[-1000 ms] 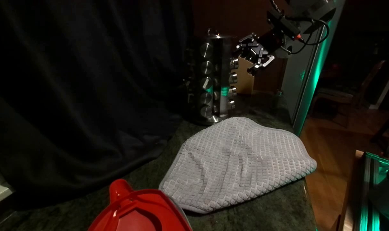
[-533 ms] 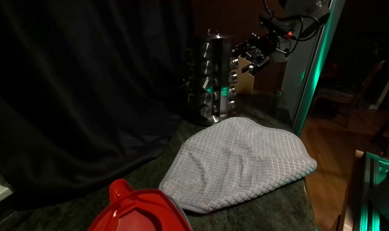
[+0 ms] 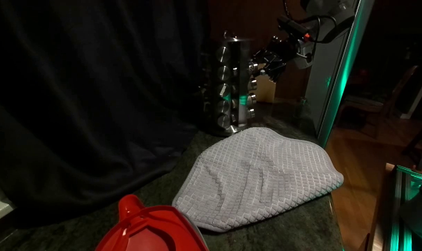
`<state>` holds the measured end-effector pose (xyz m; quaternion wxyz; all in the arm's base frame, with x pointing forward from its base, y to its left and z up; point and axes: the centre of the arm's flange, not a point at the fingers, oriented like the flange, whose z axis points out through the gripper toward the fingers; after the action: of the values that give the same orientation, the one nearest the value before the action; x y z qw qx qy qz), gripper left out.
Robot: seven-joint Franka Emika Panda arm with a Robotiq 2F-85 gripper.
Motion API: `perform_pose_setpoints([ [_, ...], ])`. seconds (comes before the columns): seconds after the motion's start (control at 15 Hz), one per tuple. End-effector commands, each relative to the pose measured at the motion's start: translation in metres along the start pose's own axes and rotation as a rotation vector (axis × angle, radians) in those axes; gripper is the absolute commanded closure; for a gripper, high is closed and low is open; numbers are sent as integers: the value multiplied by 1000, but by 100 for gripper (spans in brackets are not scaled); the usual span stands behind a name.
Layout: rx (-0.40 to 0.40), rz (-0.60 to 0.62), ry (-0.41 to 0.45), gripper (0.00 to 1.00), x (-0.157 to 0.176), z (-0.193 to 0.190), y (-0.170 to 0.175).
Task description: Rotate the silver stand then place one jar from the stand on the counter.
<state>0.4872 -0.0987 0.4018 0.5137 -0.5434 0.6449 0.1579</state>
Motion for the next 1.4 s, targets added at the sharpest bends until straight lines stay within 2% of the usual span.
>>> perform_pose_setpoints([
  [0.0,51,46,14,74,-2,3,-2],
  [1.07,53,19,27,75,6,-14,-14],
  [1.33,25,-23,46,75,7,-14,-23],
])
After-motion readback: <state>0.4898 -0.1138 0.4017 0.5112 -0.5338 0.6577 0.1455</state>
